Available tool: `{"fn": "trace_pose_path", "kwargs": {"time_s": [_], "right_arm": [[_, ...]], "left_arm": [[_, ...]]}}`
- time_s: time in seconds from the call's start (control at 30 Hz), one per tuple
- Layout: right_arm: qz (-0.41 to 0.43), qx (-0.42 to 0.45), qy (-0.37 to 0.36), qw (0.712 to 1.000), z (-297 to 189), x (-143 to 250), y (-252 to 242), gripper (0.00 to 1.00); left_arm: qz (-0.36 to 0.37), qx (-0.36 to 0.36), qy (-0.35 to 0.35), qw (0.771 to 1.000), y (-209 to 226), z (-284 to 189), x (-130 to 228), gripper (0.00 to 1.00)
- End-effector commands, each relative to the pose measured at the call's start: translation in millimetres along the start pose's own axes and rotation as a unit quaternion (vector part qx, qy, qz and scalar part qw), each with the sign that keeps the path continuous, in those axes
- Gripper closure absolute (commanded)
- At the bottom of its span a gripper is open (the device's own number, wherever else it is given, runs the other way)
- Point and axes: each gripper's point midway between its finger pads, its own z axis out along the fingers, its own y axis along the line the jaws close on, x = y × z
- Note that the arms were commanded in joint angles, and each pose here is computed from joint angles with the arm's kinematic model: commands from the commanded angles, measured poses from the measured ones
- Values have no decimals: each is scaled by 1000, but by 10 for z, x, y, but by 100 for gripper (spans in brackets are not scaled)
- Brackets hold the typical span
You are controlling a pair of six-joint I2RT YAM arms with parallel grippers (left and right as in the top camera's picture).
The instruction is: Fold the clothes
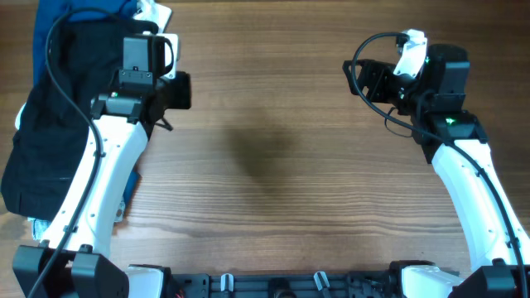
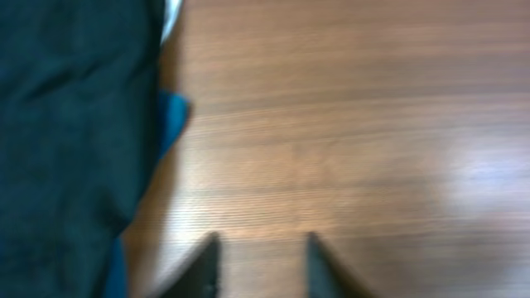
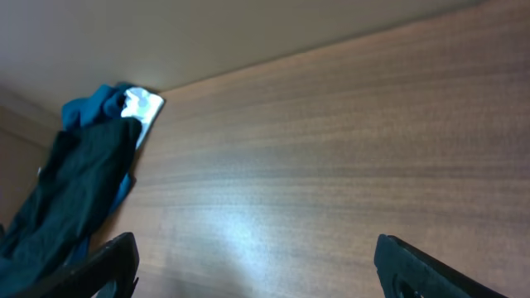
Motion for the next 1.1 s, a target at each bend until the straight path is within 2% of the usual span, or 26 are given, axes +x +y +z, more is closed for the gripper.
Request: {"fn": "trace_pose_path", "kwargs": {"time_s": [0.0, 0.1, 0.3, 0.4, 0.53, 0.87, 0.97, 1.0, 1.07], "right_arm": [[-1, -13, -1, 1000, -24, -52, 63, 5], [1, -13, 0, 1000, -24, -48, 63, 5], [3, -12, 4, 1000, -24, -26, 55, 4], [3, -11, 5, 1000, -21, -24, 52, 4], [4, -11, 6, 1000, -10, -16, 44, 4], [5, -8, 8, 1000, -3, -5, 31, 4], [5, -8, 7, 1000, -3, -10, 32, 4], [5, -9, 7, 1000, -3, -11, 33, 4], [5, -8, 7, 1000, -3, -11, 33, 4]], "left_arm": [[14, -81, 27, 996, 439, 25, 115, 32], [16, -97, 72, 993, 671, 147, 328, 23], [1, -122, 183, 976, 1103, 539, 855, 15], [-4, -130, 212, 969, 1194, 701, 1006, 11], [-3, -160, 223, 961, 1346, 814, 1072, 8], [-33, -175, 217, 960, 1624, 1089, 1143, 11], [-37, -176, 225, 958, 1656, 1136, 1203, 16], [-40, -177, 221, 958, 1659, 1144, 1188, 25], [-43, -171, 215, 961, 1630, 1161, 1162, 51]]}}
